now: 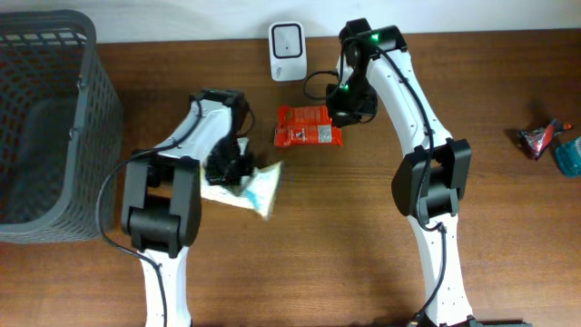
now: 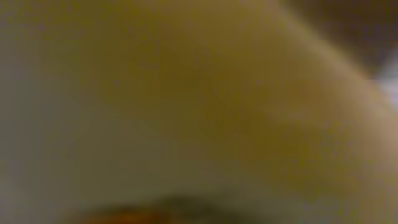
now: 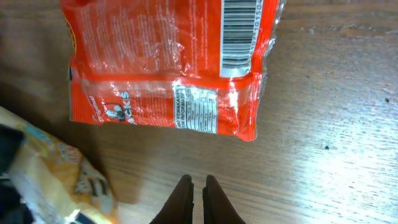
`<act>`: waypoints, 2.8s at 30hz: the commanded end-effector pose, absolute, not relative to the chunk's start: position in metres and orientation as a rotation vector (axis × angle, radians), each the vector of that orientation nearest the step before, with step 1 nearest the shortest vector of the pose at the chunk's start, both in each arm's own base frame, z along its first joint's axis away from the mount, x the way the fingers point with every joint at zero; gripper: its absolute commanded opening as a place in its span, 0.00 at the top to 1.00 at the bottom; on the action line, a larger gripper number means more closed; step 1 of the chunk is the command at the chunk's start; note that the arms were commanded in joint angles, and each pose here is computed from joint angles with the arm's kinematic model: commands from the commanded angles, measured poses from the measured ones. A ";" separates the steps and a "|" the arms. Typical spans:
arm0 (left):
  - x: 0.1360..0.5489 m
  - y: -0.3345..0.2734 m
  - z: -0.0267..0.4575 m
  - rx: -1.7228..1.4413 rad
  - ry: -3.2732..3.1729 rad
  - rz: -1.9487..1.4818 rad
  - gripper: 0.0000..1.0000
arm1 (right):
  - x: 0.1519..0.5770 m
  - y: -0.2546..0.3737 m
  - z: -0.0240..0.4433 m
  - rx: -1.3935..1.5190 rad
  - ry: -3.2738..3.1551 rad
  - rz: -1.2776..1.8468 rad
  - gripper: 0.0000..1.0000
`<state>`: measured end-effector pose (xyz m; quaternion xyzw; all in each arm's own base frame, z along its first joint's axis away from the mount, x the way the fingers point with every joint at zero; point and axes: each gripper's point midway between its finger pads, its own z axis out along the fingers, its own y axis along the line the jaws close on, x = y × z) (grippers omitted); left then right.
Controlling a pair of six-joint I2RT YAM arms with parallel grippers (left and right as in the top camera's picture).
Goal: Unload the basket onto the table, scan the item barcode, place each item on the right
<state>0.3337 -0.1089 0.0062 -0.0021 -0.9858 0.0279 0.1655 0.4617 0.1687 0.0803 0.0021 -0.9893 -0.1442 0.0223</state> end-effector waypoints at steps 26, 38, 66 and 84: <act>0.510 -0.232 -0.007 -0.080 -3.303 0.546 1.00 | 0.497 0.169 0.020 -0.177 -3.125 -0.575 0.96; 0.495 -0.172 0.119 0.057 -3.482 0.183 1.00 | 0.487 0.168 0.072 -0.092 -3.105 -0.663 0.87; 0.505 -0.115 0.123 0.253 -3.393 0.196 0.01 | 0.470 0.120 0.081 0.045 -3.107 -0.433 0.01; 0.513 -0.084 0.123 0.358 -3.396 0.180 0.01 | 0.468 0.143 -0.015 -0.091 -3.063 -0.655 0.96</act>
